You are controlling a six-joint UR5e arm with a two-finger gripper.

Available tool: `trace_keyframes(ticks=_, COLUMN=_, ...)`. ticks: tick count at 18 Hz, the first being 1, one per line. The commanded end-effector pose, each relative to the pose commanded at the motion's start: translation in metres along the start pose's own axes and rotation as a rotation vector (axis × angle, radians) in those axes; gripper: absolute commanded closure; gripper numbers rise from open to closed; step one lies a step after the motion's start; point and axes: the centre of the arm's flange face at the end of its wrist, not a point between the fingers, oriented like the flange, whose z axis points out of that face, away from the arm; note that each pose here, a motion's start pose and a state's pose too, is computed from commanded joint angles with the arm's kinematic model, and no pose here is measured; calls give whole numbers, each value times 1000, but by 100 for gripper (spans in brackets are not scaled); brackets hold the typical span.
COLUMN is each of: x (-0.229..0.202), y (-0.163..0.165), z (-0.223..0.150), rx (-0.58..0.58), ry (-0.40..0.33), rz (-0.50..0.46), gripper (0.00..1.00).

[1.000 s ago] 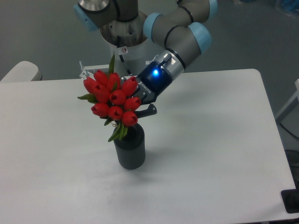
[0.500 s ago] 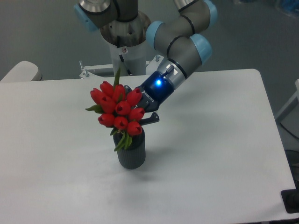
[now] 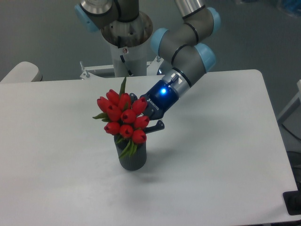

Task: Insert the flowers into the vase
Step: 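Lower the tulip stems down into the grey vase, then open the gripper to release the bouquet in the vase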

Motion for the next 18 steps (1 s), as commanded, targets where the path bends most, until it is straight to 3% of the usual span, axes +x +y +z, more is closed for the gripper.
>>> trace_keyframes(ticks=2, x=-1, y=0, z=-1, rx=0, ry=-1, rz=-5, gripper=45)
trace_keyframes(ticks=5, x=-6, y=1, z=-9, rx=3, ry=-18, rz=-12, gripper=3)
trace_keyframes(ticks=18, x=-20, y=-3, z=-44, rx=6, ry=-87, rz=16, gripper=0)
